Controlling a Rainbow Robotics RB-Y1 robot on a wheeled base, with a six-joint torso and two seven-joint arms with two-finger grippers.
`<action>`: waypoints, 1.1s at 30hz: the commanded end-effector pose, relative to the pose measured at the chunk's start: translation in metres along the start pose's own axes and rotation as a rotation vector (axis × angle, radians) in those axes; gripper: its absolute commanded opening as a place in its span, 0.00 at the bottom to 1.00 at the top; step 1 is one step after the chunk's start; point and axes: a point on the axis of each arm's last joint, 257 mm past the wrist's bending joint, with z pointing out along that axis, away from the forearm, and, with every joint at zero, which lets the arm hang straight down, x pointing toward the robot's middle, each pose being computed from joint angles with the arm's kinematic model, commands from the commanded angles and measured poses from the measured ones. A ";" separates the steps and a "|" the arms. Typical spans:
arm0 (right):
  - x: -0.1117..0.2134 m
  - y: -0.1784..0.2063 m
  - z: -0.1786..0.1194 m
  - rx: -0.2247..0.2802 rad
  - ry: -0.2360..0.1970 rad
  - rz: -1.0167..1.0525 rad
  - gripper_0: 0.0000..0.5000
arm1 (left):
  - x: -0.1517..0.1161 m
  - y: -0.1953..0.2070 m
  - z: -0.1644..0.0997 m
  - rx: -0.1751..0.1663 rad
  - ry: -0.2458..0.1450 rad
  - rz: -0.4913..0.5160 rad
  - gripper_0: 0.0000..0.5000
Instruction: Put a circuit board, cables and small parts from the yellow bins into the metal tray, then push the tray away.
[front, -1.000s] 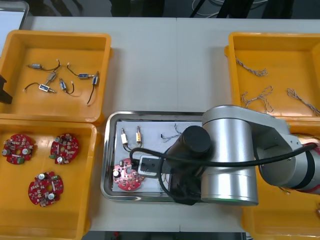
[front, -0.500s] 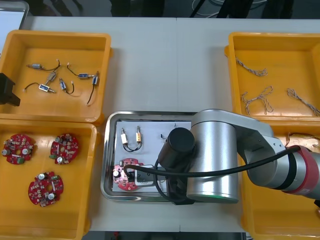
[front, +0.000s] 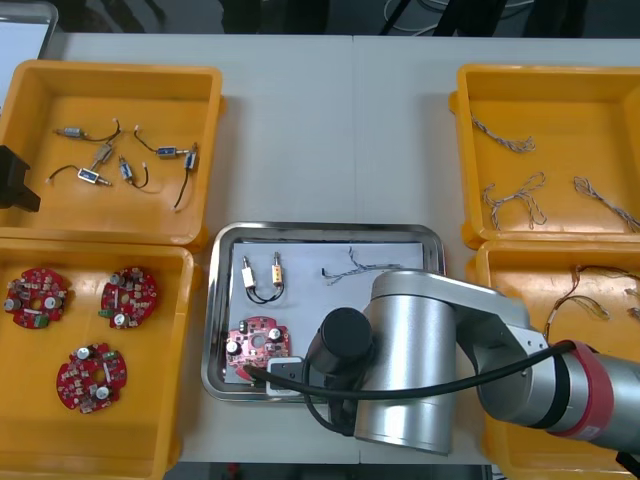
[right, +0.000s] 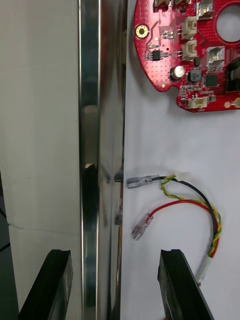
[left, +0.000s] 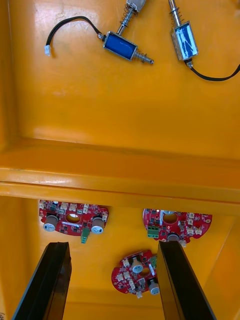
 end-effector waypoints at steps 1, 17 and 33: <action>-0.014 0.023 0.005 -0.012 -0.017 -0.010 1.00 | -0.002 -0.003 -0.009 0.010 -0.033 0.089 1.00; -0.016 0.039 0.014 -0.003 0.002 -0.028 1.00 | -0.002 -0.017 -0.002 0.018 -0.052 0.096 1.00; -0.024 0.038 0.022 -0.011 -0.005 -0.010 1.00 | -0.002 -0.020 0.000 0.019 -0.058 0.097 1.00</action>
